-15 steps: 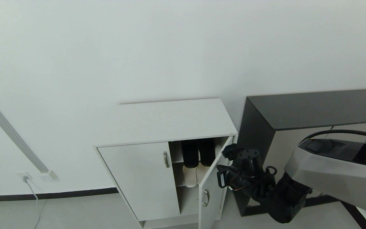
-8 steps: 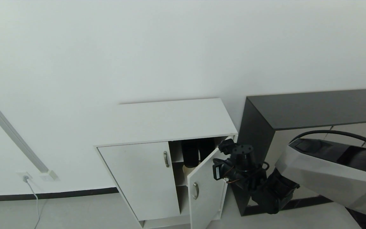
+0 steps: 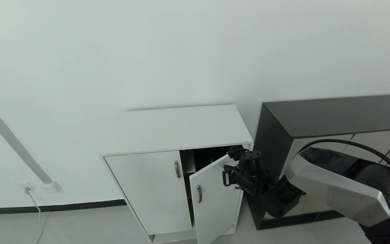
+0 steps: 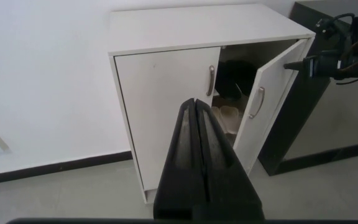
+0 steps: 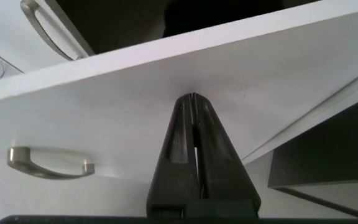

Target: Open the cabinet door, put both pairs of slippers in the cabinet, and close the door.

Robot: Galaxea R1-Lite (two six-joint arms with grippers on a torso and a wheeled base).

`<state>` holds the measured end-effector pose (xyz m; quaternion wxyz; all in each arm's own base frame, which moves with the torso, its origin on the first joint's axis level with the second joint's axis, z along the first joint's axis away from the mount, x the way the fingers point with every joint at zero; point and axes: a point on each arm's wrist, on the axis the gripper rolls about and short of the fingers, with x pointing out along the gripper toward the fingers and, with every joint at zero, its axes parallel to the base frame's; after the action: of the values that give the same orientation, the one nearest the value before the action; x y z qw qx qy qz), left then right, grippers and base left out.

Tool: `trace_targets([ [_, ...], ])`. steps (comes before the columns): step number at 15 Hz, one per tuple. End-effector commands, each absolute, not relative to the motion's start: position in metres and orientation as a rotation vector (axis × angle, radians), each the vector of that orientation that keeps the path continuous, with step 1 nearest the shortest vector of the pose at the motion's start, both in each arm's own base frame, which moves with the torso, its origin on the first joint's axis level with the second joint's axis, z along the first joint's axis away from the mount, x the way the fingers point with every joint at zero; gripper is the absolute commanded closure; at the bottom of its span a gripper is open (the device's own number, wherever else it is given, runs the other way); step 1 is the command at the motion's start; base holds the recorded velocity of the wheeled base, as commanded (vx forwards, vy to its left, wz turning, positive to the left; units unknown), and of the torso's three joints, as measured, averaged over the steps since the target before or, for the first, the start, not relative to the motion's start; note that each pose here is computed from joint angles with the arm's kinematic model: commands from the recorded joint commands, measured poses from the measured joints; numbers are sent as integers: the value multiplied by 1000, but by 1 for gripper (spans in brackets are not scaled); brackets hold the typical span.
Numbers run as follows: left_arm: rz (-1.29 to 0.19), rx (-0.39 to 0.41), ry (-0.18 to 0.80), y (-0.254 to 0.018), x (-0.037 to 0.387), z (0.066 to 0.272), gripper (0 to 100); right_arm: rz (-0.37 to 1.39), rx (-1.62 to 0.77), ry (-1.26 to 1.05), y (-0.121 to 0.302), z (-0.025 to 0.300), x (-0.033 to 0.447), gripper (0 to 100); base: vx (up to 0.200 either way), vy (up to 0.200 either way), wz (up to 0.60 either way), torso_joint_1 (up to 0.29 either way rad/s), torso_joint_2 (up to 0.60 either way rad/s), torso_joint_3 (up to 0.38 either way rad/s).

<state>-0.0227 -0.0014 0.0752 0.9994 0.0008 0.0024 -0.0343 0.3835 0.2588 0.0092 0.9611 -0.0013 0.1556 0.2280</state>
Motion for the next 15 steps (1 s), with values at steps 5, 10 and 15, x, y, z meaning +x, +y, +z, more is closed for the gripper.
trace_targets([
  [5, -69, 1, 5, -1, -23, 75, 100, 449, 6, 295, 265, 13, 402, 100, 0, 0, 0, 0, 0, 0],
  [10, -71, 1, 5, -1, -23, 75, 100, 445, 7, 293, 269, 16, 410, 100, 0, 0, 0, 0, 0, 0],
  [15, -69, 1, 5, -1, -23, 75, 100, 444, 10, 286, 272, 20, 416, 100, 0, 0, 0, 0, 0, 0],
])
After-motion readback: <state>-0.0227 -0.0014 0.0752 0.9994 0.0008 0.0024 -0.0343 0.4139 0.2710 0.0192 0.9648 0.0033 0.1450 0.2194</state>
